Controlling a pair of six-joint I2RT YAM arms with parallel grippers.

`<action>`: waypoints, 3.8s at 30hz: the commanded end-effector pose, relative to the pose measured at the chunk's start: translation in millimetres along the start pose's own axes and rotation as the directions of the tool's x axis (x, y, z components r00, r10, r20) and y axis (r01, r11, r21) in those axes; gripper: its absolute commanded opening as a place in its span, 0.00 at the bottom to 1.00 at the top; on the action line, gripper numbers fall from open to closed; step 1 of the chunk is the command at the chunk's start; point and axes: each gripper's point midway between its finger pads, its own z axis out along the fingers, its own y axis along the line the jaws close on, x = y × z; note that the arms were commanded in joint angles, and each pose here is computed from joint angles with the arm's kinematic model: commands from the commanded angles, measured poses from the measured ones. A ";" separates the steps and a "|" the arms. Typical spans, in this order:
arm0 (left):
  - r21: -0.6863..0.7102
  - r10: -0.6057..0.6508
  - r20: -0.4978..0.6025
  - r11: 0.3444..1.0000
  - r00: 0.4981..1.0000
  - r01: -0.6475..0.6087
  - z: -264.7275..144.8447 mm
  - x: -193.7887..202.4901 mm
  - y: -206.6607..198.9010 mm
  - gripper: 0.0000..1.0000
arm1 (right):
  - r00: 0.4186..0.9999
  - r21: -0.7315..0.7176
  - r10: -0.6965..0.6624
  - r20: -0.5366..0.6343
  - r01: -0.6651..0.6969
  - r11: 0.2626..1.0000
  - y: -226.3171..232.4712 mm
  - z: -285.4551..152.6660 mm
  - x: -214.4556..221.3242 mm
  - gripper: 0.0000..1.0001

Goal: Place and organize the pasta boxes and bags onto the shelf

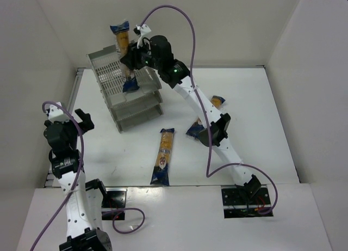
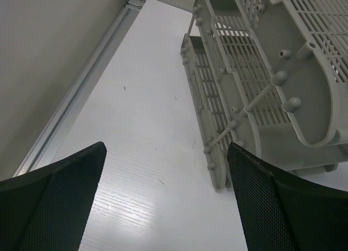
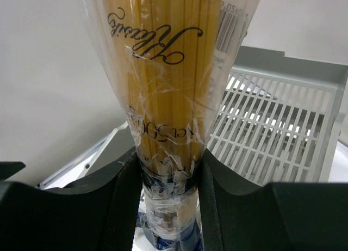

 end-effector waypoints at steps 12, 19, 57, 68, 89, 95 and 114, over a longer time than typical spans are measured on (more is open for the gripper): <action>0.008 -0.021 0.044 1.000 0.999 0.020 -1.5 -8.1 -3.0 0.99 | 0.978 0.050 -0.094 0.185 0.086 0.995 10.8 0.0 -51.1 0.90; 0.000 -0.019 0.055 1.000 0.998 0.019 -2.9 -10.5 -2.0 0.99 | 0.963 0.070 -0.149 0.226 0.136 0.988 15.3 -15.8 -76.1 1.00; 0.024 -0.010 0.162 1.000 0.987 0.006 -23.0 -23.7 -11.9 0.99 | 0.787 0.758 0.517 -0.336 -0.101 0.645 -164.9 -308.3 223.2 1.00; -0.010 -0.019 0.116 1.000 0.993 0.021 -15.4 -16.2 -0.4 0.99 | 0.675 0.879 0.691 -0.259 -0.132 0.458 -213.1 -301.6 285.1 0.96; -0.046 -0.020 0.084 0.999 0.996 0.024 -4.2 -9.8 11.7 0.99 | 0.575 0.861 0.694 -0.432 0.035 0.507 -178.2 -315.6 359.2 0.67; -0.063 -0.018 0.096 0.998 0.995 0.024 -5.0 -14.7 14.0 0.99 | 0.630 0.829 0.600 -0.492 0.129 0.544 -191.6 -322.5 347.0 0.00; 0.016 -0.008 0.177 1.000 0.984 0.005 -17.8 -30.8 -10.3 0.99 | 0.784 0.110 0.033 -0.620 0.045 0.993 -39.3 -346.2 213.7 0.00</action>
